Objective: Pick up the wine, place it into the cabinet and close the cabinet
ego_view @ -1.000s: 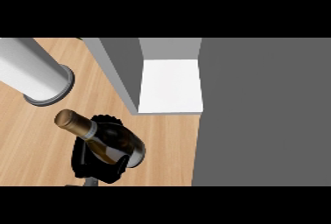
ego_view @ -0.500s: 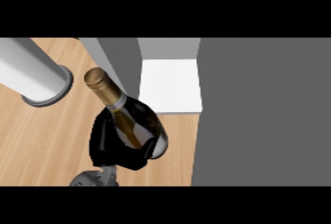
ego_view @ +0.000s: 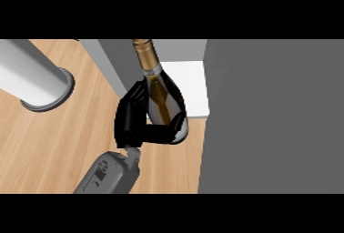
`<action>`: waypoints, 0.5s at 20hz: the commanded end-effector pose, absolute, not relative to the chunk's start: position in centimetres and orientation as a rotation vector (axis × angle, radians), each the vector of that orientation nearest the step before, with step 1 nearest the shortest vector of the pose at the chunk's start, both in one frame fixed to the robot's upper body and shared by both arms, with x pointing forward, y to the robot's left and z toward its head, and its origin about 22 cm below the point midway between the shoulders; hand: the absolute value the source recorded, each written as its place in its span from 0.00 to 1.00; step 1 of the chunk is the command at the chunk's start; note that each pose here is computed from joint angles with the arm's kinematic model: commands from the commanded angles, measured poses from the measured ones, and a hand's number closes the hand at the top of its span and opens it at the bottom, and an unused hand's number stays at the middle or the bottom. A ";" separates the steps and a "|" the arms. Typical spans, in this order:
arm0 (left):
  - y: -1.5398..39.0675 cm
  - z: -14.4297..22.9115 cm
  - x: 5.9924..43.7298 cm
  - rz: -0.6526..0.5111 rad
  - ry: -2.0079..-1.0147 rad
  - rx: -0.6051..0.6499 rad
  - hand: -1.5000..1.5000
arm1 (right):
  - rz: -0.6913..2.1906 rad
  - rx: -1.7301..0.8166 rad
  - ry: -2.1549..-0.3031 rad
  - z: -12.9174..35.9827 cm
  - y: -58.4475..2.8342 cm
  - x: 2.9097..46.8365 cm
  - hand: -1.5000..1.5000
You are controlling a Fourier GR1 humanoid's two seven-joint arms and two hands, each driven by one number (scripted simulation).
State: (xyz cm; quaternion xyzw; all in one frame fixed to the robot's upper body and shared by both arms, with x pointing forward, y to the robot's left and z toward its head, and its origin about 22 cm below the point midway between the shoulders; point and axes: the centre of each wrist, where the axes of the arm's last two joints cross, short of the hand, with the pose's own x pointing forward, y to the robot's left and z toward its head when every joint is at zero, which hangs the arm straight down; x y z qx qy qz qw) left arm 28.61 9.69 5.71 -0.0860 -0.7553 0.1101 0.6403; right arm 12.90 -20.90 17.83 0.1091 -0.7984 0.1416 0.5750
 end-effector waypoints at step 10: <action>8.3 1.8 31.7 0.227 -1.655 -0.091 1.00 | 0.303 0.381 -1.939 20.3 -21.3 8.8 0.00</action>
